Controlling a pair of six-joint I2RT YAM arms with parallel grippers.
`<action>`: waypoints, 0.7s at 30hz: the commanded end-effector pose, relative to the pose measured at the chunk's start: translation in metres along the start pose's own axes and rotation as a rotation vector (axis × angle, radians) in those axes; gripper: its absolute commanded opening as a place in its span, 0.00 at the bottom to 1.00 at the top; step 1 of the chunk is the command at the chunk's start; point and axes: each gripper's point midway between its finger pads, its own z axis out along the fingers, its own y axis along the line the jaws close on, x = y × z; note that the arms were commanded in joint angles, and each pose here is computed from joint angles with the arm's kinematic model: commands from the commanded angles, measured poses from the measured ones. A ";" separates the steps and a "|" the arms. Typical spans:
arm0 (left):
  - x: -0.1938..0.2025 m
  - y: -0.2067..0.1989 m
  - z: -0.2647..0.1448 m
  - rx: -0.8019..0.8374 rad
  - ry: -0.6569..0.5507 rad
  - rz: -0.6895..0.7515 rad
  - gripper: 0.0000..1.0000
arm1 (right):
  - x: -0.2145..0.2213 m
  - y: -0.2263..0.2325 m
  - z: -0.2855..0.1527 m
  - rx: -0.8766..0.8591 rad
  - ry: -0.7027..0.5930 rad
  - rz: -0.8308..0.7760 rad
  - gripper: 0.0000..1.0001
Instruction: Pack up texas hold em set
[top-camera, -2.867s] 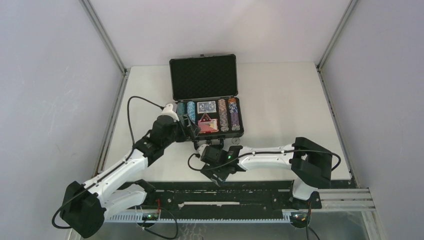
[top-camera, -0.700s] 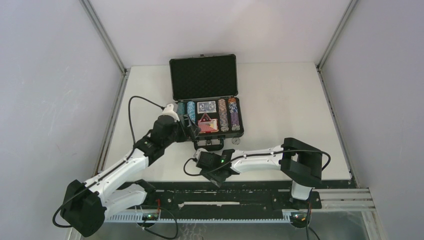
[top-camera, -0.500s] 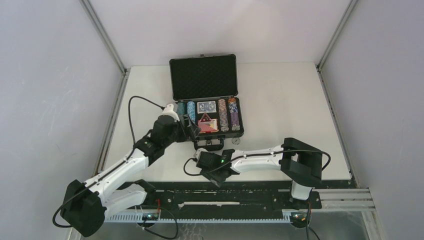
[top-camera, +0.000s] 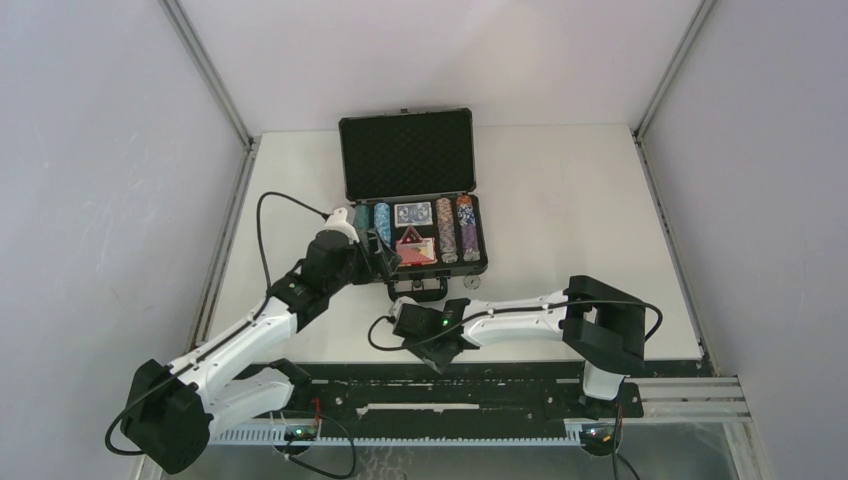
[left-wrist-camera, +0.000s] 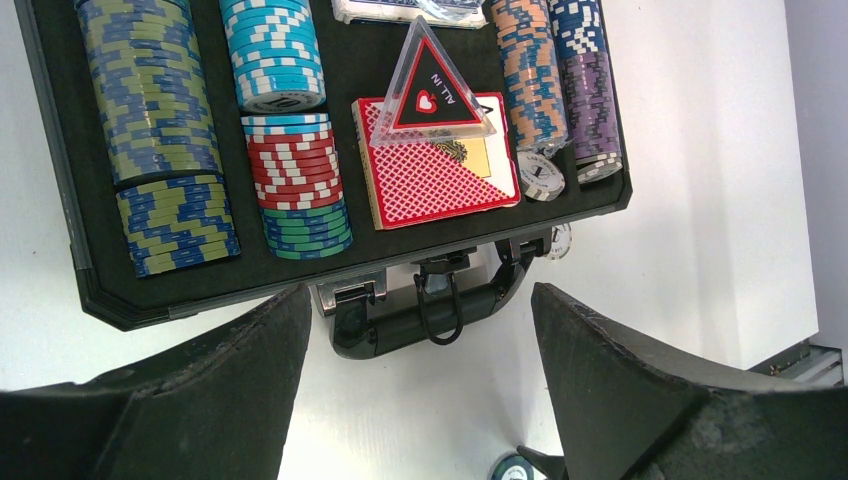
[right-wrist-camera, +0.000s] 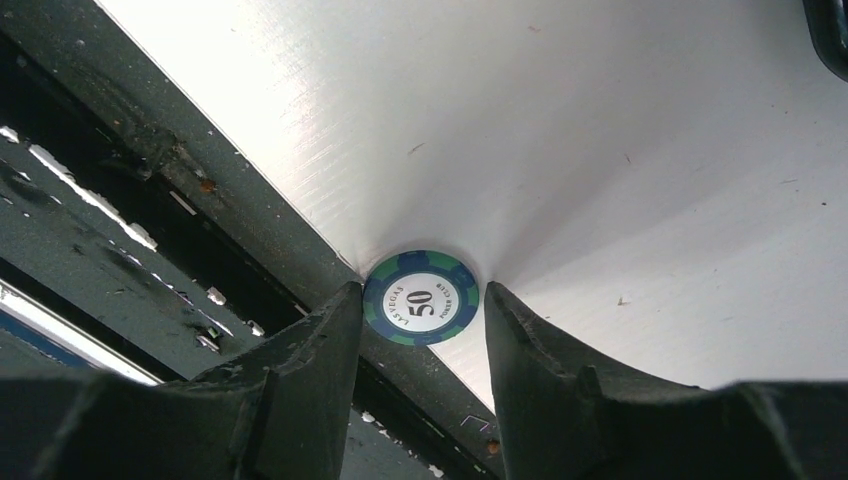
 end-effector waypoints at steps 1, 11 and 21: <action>-0.006 -0.007 -0.003 0.031 -0.031 0.001 0.85 | 0.011 0.007 -0.005 -0.022 0.024 0.020 0.55; -0.006 -0.008 -0.003 0.037 -0.029 -0.001 0.85 | 0.009 0.005 -0.006 -0.017 0.016 0.021 0.45; -0.006 -0.008 -0.002 0.037 -0.029 0.000 0.85 | -0.005 -0.004 -0.018 -0.006 -0.031 0.038 0.42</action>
